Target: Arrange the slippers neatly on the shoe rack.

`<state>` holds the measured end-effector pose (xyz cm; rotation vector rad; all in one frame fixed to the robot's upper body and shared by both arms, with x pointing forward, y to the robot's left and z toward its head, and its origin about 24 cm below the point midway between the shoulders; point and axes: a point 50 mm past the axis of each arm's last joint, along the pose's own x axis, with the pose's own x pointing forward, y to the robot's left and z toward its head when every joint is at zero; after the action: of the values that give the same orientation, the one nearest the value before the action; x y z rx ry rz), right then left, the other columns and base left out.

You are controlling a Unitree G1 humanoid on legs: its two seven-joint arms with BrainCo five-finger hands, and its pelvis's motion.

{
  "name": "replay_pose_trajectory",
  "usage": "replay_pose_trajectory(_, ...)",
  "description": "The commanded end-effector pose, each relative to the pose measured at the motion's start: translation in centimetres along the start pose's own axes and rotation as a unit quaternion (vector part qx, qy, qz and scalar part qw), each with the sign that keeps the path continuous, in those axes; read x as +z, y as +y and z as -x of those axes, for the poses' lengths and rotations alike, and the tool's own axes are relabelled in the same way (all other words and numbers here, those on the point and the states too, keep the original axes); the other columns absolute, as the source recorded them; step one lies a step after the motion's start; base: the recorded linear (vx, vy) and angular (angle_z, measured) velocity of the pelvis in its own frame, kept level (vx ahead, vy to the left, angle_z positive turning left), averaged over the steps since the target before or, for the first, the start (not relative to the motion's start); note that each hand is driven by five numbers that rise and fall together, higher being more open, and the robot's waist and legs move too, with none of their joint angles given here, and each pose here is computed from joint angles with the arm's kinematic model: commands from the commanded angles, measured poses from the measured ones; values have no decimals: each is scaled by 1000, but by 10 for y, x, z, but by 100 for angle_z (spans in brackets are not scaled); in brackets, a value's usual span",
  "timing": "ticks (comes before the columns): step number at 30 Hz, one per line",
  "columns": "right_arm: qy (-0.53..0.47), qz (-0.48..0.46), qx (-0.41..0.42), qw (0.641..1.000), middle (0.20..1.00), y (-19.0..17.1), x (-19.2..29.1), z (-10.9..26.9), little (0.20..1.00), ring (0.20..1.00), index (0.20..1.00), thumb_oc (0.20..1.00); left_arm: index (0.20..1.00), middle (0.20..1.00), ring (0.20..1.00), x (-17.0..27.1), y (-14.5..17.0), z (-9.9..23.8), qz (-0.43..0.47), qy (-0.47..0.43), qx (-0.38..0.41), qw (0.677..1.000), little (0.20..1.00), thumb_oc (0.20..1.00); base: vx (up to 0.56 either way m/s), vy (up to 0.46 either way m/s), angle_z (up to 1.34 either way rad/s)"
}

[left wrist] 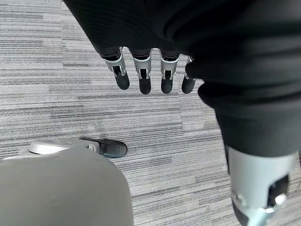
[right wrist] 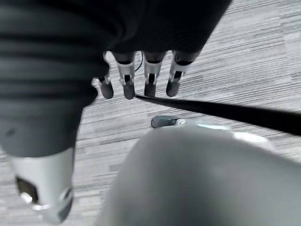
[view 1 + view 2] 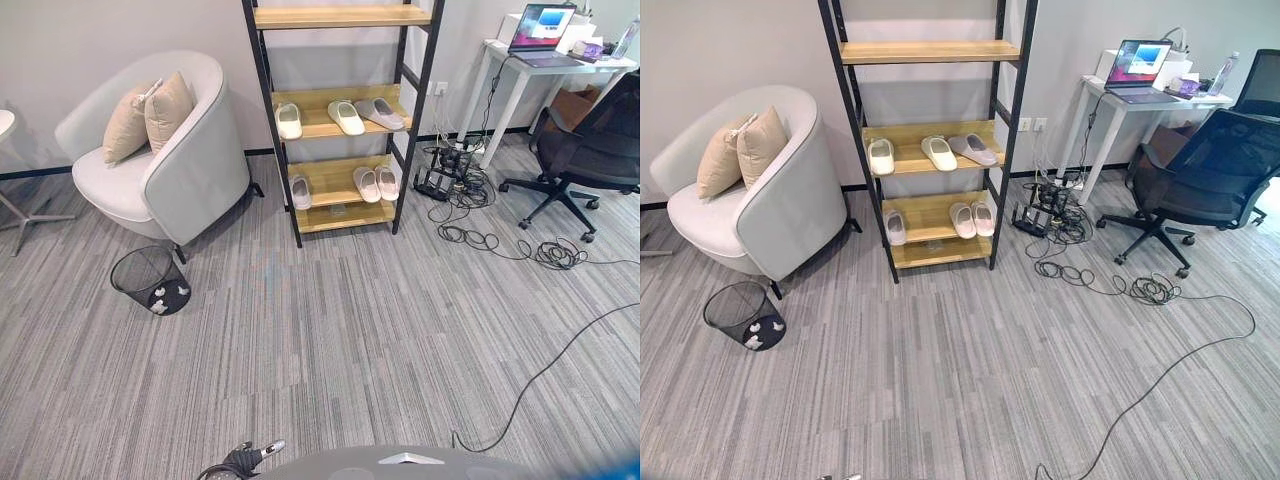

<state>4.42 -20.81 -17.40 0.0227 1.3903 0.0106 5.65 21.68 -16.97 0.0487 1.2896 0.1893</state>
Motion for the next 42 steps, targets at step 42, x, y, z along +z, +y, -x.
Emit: replay_pose_trajectory(42, -70, 10, -114, 991, 1000, 2, 23, 0, 1000, 1000, 1000, 1000, 1000, 1000, 1000, 26, -2, 5, 81, -98, 141, 982, 1000, 1000, 287, -51, 23)
